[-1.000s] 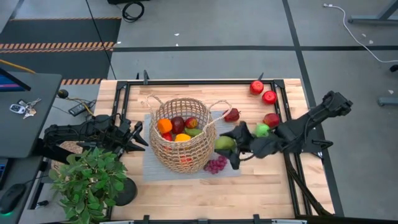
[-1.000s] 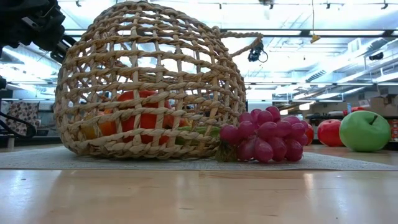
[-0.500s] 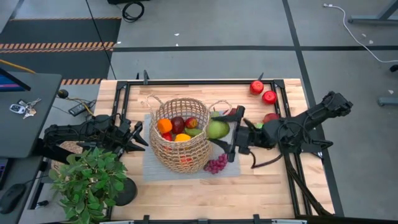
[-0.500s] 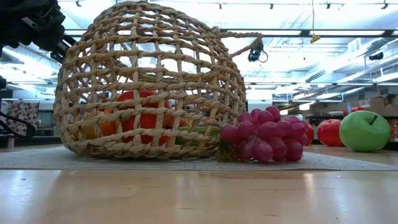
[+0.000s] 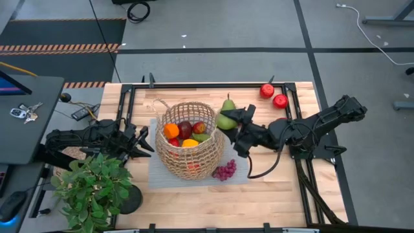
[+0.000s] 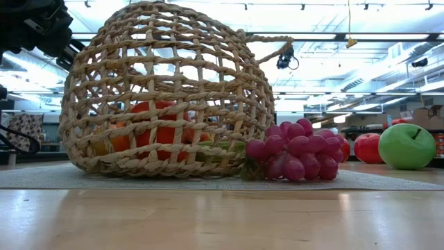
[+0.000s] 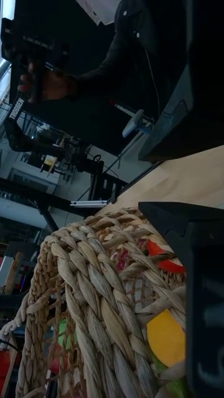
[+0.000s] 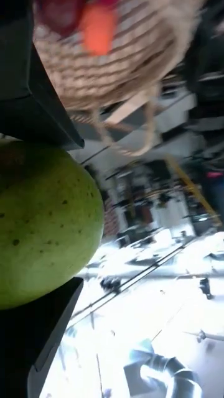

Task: Build produce basket
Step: Put the pear into the brown basket, then put the bottom red apple into the brown basket

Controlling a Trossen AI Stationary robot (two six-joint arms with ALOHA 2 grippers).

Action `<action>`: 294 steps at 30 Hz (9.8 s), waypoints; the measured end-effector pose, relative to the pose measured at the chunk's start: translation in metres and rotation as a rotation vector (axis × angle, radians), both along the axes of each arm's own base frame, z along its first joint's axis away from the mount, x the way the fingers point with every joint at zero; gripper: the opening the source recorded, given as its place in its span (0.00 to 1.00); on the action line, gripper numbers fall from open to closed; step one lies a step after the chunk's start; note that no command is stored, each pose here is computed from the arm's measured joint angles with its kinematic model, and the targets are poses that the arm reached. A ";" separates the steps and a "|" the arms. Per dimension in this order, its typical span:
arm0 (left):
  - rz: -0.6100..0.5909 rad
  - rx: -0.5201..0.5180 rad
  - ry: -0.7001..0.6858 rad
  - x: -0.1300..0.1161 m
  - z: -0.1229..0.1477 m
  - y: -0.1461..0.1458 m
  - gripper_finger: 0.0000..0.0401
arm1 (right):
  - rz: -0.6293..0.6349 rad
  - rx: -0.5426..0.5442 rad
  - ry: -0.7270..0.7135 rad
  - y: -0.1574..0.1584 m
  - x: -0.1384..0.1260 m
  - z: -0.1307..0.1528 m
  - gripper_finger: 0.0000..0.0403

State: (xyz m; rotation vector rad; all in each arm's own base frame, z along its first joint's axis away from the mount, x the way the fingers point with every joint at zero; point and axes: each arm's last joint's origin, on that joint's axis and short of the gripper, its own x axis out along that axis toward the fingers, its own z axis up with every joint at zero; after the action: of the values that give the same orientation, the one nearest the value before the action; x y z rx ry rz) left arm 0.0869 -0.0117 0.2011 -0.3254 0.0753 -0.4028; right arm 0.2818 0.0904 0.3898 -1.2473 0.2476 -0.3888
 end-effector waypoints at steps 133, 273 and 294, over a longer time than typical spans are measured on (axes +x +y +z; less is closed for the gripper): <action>0.000 -0.001 0.000 0.000 0.000 0.000 0.30 | -0.046 1.581 0.048 -0.117 0.182 -0.096 0.88; -0.001 0.000 0.000 0.000 0.000 0.000 0.30 | -0.445 1.372 -0.059 -0.184 -0.077 -0.214 0.81; -0.001 0.000 0.000 0.000 0.000 0.000 0.30 | 0.479 1.429 -0.620 -0.134 -0.139 -0.082 0.82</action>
State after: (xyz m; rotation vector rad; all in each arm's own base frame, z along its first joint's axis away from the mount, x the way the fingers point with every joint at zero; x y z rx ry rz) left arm 0.0868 -0.0118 0.2011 -0.3255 0.0753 -0.4034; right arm 0.1431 -0.0433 0.3081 0.2626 -0.2975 -0.0857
